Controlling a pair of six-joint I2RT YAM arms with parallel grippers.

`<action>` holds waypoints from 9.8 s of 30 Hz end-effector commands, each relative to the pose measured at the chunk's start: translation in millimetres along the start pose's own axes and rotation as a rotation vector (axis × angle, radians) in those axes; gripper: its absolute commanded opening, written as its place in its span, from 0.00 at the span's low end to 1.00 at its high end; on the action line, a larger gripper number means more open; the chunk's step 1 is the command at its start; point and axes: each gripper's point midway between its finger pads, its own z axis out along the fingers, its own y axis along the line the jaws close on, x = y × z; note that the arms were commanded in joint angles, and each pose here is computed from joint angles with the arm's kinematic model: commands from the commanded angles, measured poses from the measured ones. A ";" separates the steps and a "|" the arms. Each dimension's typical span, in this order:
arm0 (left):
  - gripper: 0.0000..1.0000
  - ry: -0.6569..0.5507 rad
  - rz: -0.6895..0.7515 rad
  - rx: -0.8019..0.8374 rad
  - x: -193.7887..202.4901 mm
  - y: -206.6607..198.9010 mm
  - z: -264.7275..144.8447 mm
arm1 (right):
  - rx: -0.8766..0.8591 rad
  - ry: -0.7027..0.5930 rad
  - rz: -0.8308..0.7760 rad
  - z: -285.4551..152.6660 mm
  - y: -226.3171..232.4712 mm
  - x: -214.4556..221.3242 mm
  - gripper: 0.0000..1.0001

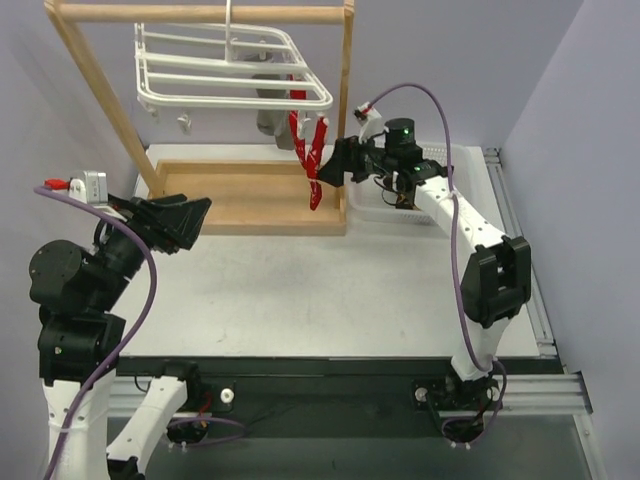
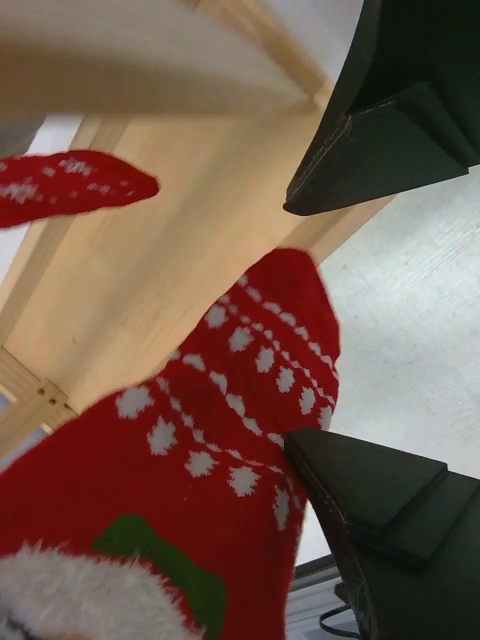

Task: Remove the socks clipped to the hanger

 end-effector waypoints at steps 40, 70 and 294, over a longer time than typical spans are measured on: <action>0.71 0.235 -0.131 0.732 8.5 -108.0 3.5 | -0.064 -0.011 -0.062 2.7 148.8 -2.6 0.08; 0.86 0.171 -0.265 0.234 124.5 41.5 55.6 | -0.248 0.054 0.073 -5.1 253.9 -14.8 0.68; 0.83 0.337 -0.199 0.210 155.7 -13.7 62.9 | 0.491 -0.142 0.111 -119.5 -12.1 5.3 0.00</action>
